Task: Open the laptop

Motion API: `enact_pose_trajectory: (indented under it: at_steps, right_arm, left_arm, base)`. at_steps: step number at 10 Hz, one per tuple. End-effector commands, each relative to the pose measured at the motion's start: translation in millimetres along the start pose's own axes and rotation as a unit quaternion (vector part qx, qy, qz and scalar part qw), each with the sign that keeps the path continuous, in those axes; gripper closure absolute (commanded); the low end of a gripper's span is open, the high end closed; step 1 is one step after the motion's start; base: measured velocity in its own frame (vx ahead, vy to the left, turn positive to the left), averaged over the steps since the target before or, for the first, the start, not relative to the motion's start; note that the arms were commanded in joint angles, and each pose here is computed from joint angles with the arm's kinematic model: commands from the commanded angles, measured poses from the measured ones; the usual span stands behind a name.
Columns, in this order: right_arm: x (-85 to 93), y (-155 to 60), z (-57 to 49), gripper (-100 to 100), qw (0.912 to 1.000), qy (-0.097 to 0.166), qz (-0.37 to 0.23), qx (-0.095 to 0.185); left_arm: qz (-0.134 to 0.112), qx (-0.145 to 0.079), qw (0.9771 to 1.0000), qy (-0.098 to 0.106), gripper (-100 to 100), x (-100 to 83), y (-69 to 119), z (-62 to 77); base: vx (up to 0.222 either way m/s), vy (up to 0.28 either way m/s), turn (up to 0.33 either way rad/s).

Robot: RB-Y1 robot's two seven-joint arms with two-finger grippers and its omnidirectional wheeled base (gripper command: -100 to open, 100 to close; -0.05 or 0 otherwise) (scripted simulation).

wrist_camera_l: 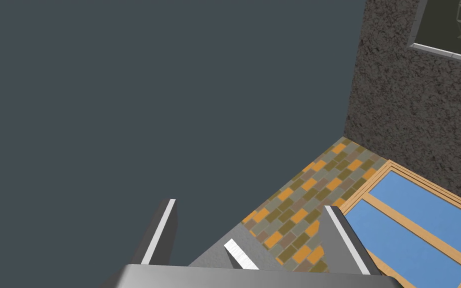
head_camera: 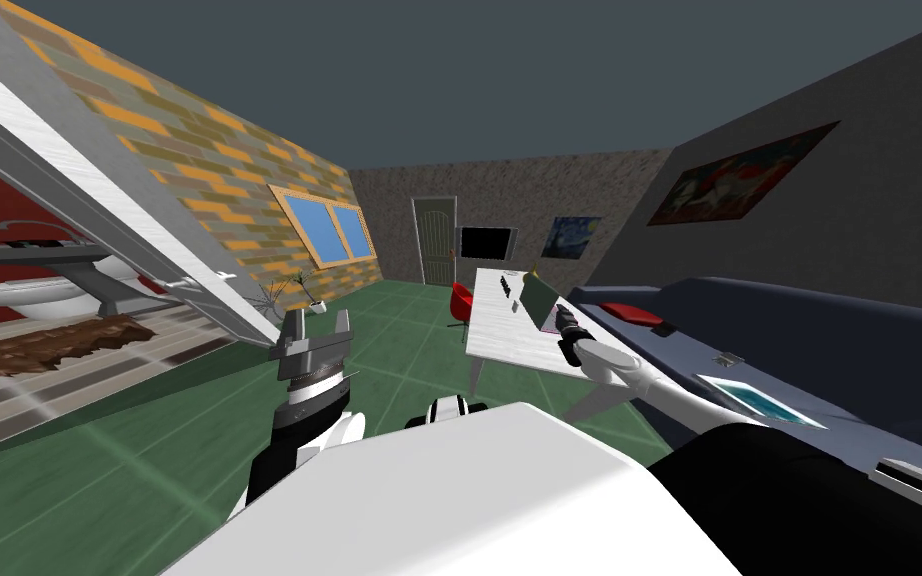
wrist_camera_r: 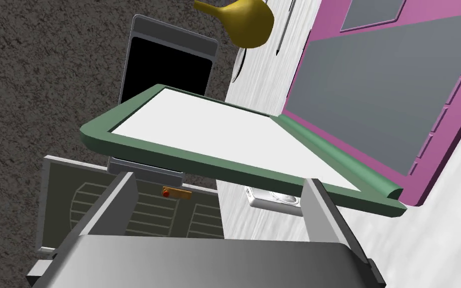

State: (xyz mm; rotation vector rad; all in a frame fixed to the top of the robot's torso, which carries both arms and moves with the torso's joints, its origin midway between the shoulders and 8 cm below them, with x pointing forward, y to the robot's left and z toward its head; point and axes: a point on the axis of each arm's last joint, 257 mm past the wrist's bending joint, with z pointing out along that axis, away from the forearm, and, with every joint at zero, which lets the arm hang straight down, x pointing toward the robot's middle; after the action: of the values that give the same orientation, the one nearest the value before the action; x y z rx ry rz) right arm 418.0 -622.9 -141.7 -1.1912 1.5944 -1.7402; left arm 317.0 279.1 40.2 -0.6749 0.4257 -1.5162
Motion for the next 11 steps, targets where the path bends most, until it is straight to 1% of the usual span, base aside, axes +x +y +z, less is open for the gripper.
enact_pose_trajectory:
  at_steps: [1,3,4,5,6,7,8,11]
  right_arm:
    - [24.0,-18,6.4,-100,0.9968,0.027,-0.072,0.021]
    - [38.6,-34,10.9,-100,0.9915,0.044,-0.117,0.035]
    - [46.3,-43,13.3,-100,0.9873,0.053,-0.143,0.044]
    - [40.2,-39,10.3,-100,0.9902,0.046,-0.126,0.039]
    - [41.4,-40,10.5,-100,0.9896,0.048,-0.13,0.04]
    - [41.2,-40,10.5,100,0.9896,0.048,-0.129,0.04]
    - [43.5,-38,16.8,100,0.9942,0.044,-0.093,0.031]
    - [46.1,-36,25.7,100,0.9984,0.039,-0.037,0.019]
  left_arm:
    - [0.0,0.0,1.0,0.0,0,0.0,0.0,0.0]
    - [0.0,0.0,1.0,0.0,0,0.0,0.0,0.0]
    - [0.0,0.0,1.0,0.0,0,0.0,0.0,0.0]
    - [0.0,0.0,1.0,0.0,0,0.0,0.0,0.0]
    - [0.0,0.0,1.0,0.0,0,0.0,0.0,0.0]
    - [0.0,0.0,1.0,0.0,0,0.0,0.0,0.0]
    - [0.0,0.0,1.0,0.0,0,0.0,0.0,0.0]
    - [0.0,0.0,1.0,0.0,0,0.0,0.0,0.0]
  base:
    - [0.013,0.04,0.094]
    - [0.022,0.037,0.074]
    - [0.018,0.038,0.067]
    - [0.009,0.017,0.015]
    - [0.0,0.0,0.0]
    - [0.0,0.0,0.0]
    - [-0.018,-0.044,-0.002]
    - [-0.073,-0.079,0.002]
